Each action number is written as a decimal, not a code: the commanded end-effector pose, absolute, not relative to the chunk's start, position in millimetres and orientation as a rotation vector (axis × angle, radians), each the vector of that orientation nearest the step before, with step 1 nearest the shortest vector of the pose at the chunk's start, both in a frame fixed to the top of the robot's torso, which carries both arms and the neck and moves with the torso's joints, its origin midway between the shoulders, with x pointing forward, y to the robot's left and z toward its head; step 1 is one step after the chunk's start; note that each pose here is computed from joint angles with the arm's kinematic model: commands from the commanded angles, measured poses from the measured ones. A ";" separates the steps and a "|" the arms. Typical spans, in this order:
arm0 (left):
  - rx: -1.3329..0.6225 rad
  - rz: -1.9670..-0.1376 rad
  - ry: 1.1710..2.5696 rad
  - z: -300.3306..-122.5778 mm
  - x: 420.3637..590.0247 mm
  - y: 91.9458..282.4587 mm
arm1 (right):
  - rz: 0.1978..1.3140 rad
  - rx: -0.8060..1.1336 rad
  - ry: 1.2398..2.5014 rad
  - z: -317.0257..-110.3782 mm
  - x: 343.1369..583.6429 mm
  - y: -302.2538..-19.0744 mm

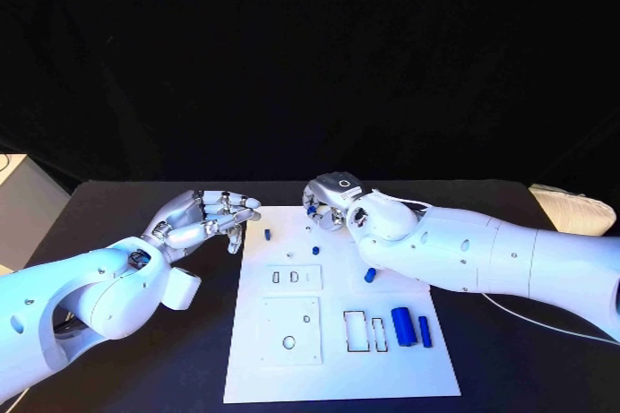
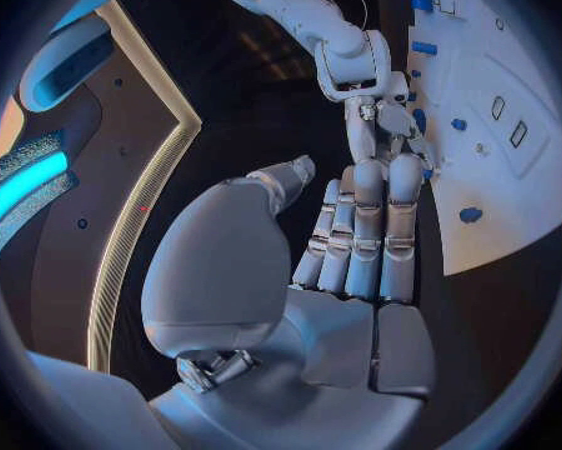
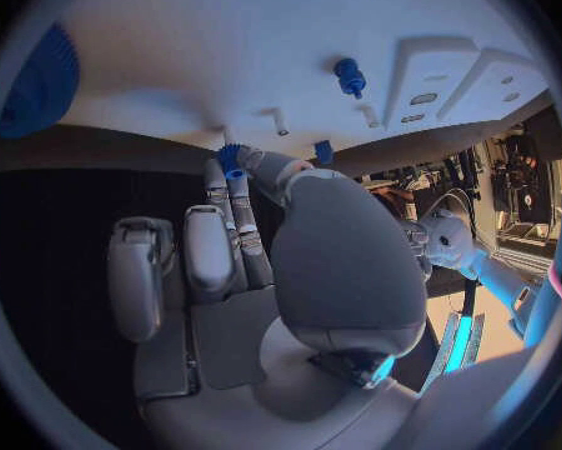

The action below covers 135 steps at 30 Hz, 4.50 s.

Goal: Assemble the parts on the task board

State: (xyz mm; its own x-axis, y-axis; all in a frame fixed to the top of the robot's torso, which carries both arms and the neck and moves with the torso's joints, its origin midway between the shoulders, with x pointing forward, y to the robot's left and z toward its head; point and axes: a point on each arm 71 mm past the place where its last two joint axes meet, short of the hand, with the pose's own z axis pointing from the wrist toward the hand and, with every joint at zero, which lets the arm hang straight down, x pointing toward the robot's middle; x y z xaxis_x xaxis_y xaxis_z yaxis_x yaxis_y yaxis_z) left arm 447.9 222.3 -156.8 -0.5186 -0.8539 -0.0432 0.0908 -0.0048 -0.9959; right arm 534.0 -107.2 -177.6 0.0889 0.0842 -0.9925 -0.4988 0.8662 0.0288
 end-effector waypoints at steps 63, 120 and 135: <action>-0.809 -1.631 1.547 -157.7 451.6 228.4 | 0.515 -0.020 1.495 -160.8 495.2 -225.1; -0.798 -1.625 1.569 -160.1 453.7 228.3 | 0.409 0.092 1.711 -190.1 525.4 -230.5; -0.799 -1.624 1.571 -160.4 454.0 228.7 | 0.386 -0.011 1.590 -182.0 520.7 -220.2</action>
State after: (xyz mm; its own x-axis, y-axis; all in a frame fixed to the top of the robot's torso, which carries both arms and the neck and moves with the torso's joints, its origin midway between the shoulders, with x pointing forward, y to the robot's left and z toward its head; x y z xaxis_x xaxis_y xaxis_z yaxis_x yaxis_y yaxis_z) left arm 454.8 231.0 -161.3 -0.5242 -0.8498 -0.0561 0.0774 0.0181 -0.9968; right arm 522.0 -223.1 -185.9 -0.1283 0.2677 -0.9549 -0.2047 0.9350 0.2896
